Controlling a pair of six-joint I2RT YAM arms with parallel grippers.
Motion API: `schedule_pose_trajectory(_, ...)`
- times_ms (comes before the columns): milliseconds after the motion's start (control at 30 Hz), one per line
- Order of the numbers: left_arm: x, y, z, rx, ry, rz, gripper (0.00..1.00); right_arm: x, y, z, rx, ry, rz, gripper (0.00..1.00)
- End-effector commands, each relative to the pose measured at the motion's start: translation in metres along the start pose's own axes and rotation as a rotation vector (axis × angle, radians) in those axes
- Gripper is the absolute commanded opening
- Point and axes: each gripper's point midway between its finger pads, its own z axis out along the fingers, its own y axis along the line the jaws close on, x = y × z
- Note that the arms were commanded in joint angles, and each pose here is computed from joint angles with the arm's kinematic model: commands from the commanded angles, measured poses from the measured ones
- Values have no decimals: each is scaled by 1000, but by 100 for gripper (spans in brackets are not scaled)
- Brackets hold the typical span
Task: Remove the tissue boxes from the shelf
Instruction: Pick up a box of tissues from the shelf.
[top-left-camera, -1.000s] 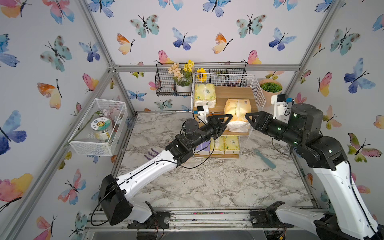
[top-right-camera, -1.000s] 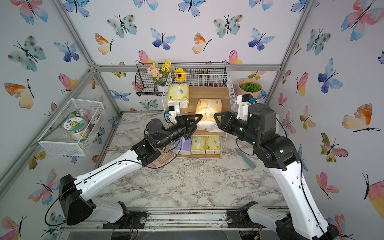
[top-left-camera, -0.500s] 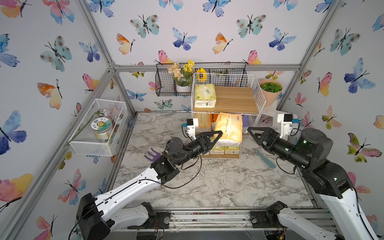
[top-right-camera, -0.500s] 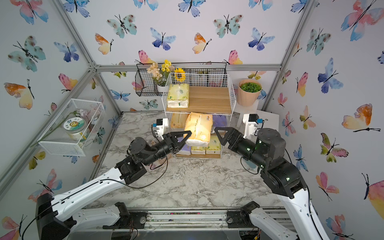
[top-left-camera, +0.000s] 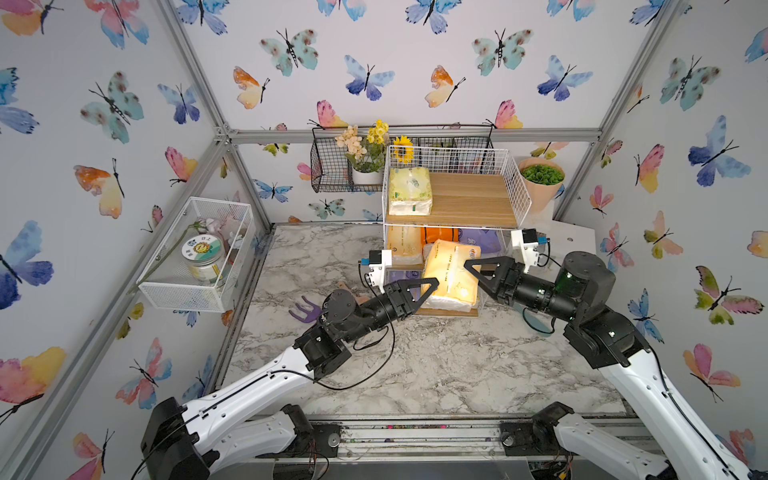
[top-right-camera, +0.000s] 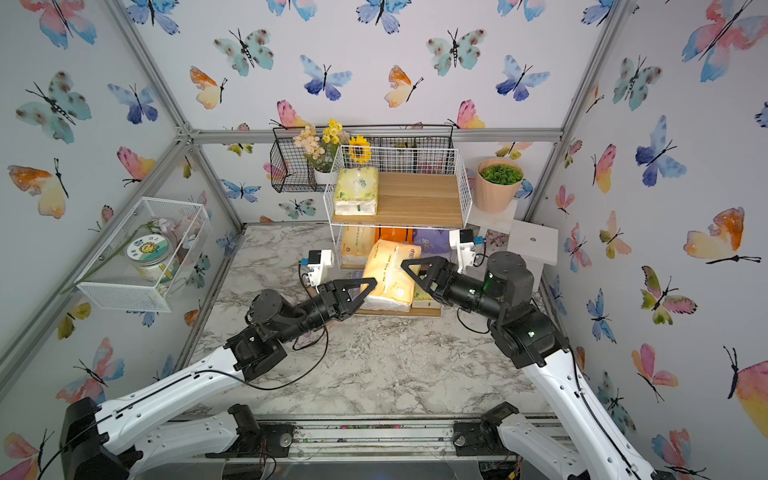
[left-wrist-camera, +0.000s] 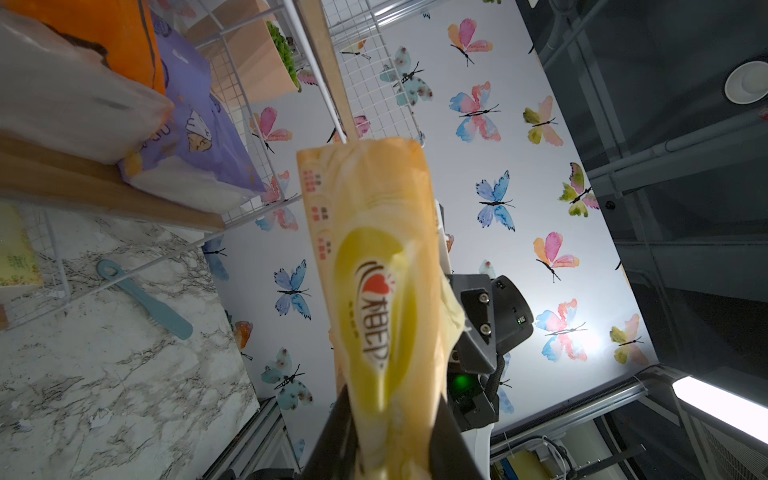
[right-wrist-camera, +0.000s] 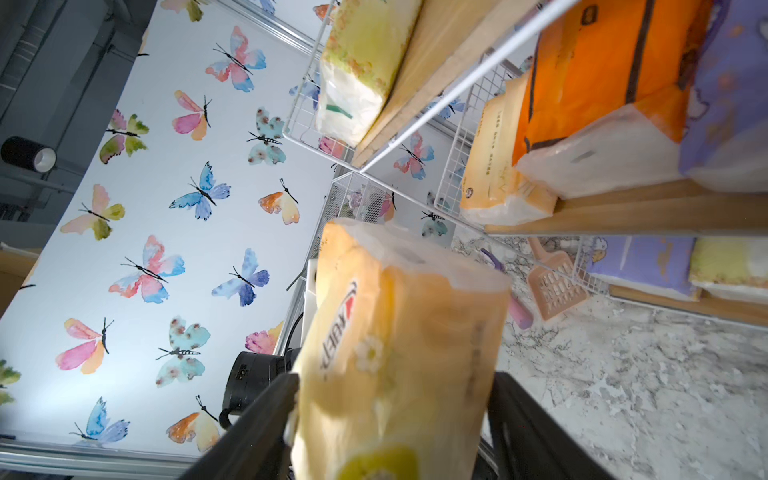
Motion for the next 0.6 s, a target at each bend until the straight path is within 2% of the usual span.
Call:
schedule_pose_trajectory(0, 6, -26, -1, 117, 38, 34, 17, 6, 14, 1, -82, 35, -16, 64)
schedule_pose_trajectory(167, 13, -24, -1, 131, 74, 29, 19, 9, 11, 0, -91, 38, -4, 48)
schedule_pose_trajectory(267, 16, -19, -2, 112, 90, 22, 28, 11, 9, 0, -90, 41, -1, 38)
schedule_pose_trajectory(333, 17, -13, -3, 84, 85, 20, 44, 12, 9, -1, -92, 41, 0, 30)
schedule_pose_trajectory(400, 14, -6, -7, 48, 65, 18, 72, 13, 6, -2, -85, 37, 1, 26)
schedule_pose_trajectory(433, 13, -2, -9, 29, 52, 17, 82, 14, 4, -3, -77, 35, 2, 26)
schedule_pose_trajectory(500, 8, 11, -16, -38, 10, 8, 93, 16, -6, -3, -37, 30, 2, 25)
schedule_pose_trajectory(567, 1, 36, -27, -157, -54, -22, 98, 19, -20, -3, 14, 31, 1, 25)
